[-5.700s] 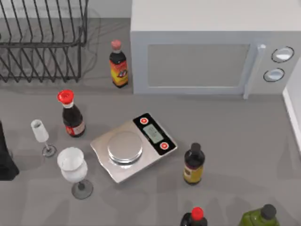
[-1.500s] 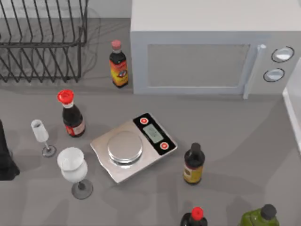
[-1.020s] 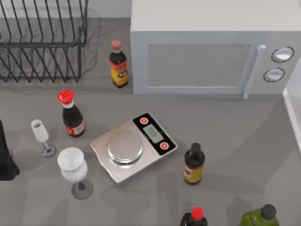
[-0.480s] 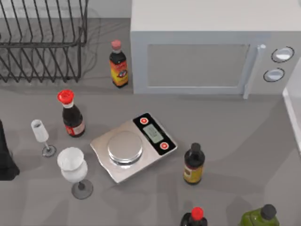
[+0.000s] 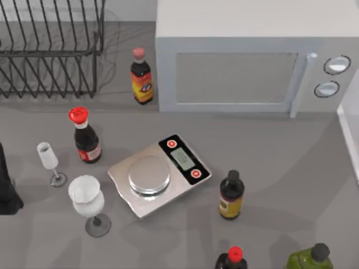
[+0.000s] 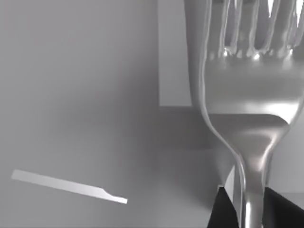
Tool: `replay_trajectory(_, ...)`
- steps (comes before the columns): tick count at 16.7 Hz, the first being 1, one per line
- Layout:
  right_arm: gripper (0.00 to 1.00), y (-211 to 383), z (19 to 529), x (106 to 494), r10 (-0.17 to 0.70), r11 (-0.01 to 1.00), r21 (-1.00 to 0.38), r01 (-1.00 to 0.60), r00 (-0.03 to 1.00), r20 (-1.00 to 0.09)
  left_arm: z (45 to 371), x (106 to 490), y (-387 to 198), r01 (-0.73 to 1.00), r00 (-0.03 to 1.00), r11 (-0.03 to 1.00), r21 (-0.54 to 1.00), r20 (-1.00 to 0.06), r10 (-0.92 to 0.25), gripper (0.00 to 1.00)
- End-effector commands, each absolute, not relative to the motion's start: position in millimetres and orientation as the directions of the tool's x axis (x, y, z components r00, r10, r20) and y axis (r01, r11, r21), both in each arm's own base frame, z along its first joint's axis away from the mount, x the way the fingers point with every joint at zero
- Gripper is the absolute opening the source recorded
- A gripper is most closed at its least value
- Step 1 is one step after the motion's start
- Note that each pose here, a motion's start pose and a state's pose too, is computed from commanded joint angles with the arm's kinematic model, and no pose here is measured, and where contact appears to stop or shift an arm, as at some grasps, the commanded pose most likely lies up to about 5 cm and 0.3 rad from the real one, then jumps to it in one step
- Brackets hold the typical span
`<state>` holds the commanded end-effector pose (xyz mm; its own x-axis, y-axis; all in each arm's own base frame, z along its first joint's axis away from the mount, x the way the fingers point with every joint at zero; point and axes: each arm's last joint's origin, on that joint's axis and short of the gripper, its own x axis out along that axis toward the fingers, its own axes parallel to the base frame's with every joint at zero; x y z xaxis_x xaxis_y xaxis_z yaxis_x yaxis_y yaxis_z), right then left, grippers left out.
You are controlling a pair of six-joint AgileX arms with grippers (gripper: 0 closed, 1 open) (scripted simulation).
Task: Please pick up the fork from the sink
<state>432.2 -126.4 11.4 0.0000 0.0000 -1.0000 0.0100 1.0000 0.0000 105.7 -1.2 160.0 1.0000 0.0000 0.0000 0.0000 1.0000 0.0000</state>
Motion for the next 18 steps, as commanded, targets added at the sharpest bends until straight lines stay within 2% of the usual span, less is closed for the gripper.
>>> replay_trajectory(1, 0.00, -126, 11, 432, 0.000, 1.000, 0.000, 0.010, 0.000, -1.000, 160, 106, -1, 0.000, 1.000, 1.000, 0.000, 0.000, 0.000, 1.00)
replay_trajectory(2, 0.00, -126, 35, 438, -0.001, 1.000, 0.000, 0.018, 0.047, -0.999, 160, 106, -1, 0.000, 1.000, 1.000, 0.000, 0.000, 0.000, 1.00)
replay_trajectory(6, 0.00, -128, 57, 443, -0.002, 1.000, -0.001, 0.018, 0.052, -0.999, 160, 106, -1, 0.000, 1.000, 1.000, 0.000, 0.000, 0.000, 1.00)
replay_trajectory(14, 0.00, -127, 175, 439, 0.001, 1.000, 0.002, 0.018, 0.041, -0.999, 160, 106, -1, 0.000, 1.000, 1.000, 0.000, 0.000, 0.000, 1.00)
replay_trajectory(18, 0.00, -126, 185, 438, -0.001, 1.000, 0.000, 0.018, 0.047, -0.999, 160, 106, -1, 0.000, 1.000, 1.000, 0.000, 0.000, 0.000, 1.00)
